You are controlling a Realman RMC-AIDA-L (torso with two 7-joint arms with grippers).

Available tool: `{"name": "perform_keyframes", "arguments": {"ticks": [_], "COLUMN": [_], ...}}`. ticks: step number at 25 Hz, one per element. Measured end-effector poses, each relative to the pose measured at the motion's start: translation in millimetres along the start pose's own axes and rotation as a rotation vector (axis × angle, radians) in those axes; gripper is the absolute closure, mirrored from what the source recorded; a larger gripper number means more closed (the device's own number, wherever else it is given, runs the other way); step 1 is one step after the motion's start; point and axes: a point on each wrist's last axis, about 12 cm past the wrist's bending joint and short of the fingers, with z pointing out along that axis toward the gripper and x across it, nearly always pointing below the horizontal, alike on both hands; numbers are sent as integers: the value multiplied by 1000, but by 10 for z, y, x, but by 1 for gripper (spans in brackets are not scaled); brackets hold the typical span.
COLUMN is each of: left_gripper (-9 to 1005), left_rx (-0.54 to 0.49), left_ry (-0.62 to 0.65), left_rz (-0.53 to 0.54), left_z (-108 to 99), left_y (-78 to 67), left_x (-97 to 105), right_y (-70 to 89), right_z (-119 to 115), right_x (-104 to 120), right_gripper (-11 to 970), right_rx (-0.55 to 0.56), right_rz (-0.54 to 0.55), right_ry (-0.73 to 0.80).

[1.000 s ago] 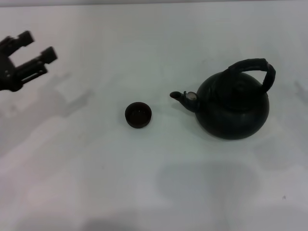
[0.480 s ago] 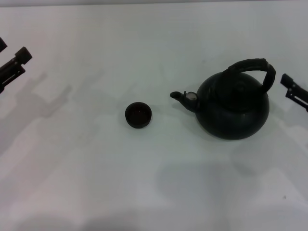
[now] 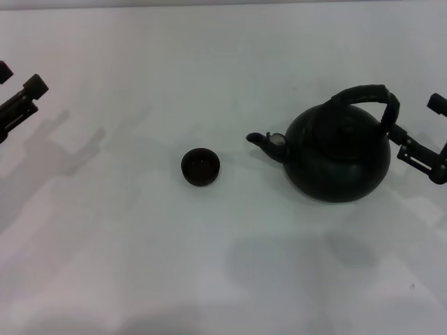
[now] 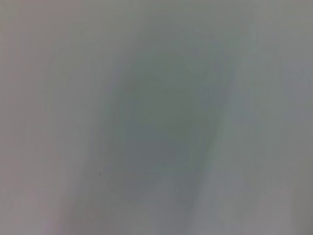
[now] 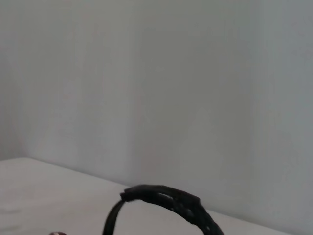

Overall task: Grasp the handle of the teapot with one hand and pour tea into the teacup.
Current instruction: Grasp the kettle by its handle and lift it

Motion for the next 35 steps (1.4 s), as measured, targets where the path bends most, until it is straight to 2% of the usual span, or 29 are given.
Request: {"name": "perform_keyframes", "arguments": {"ticks": [10, 17, 30, 35], "left_gripper": [120, 121, 120, 121], "left_rx": [10, 23, 20, 20], "left_ry": [-12, -23, -25, -25], "left_rz": [-4, -16, -13, -12], "left_z": [-5, -9, 15, 20], "left_y": [-14, -40, -29, -28], "left_x": [-6, 3, -4, -5], "right_y": [-44, -87, -118, -108], "right_z": [277, 317, 353, 428], "right_x": [65, 95, 110, 101], "right_gripper": [106, 109, 714, 809], "right_rx": [-45, -25, -8, -20], "right_rz": [5, -7, 4, 15], "right_ry": [26, 46, 50, 40]}}
